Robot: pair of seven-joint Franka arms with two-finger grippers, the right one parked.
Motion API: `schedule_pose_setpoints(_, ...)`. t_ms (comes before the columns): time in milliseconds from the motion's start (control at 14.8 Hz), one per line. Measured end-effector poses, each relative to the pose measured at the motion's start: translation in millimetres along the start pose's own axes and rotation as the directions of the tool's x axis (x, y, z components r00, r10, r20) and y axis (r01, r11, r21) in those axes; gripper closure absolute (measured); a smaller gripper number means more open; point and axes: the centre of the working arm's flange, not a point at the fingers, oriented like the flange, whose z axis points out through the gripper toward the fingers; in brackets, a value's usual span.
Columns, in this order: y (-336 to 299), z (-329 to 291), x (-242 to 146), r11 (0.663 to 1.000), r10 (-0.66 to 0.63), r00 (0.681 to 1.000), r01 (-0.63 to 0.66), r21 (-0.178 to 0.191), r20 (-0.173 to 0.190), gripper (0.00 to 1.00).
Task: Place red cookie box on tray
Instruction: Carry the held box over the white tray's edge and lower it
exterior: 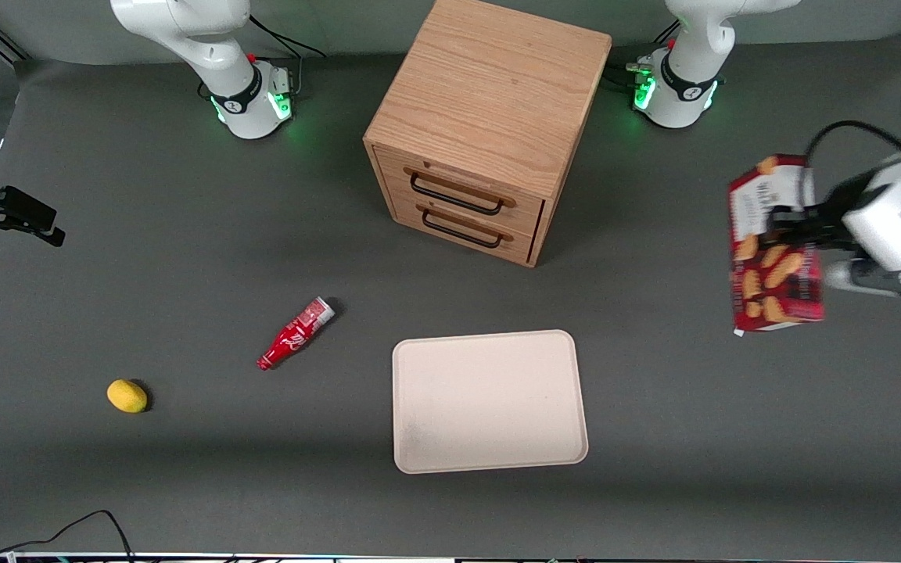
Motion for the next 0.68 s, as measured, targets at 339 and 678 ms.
schedule_pose_setpoints(339, 88.6, 90.8, 49.1, 0.996, -0.090, 0.993, 0.091, 0.001, -0.070, 0.77)
schedule_pose_setpoints(678, 113.2, 240.6, 106.8, 0.992, -0.122, 0.984, 0.126, 0.023, -0.133, 0.77)
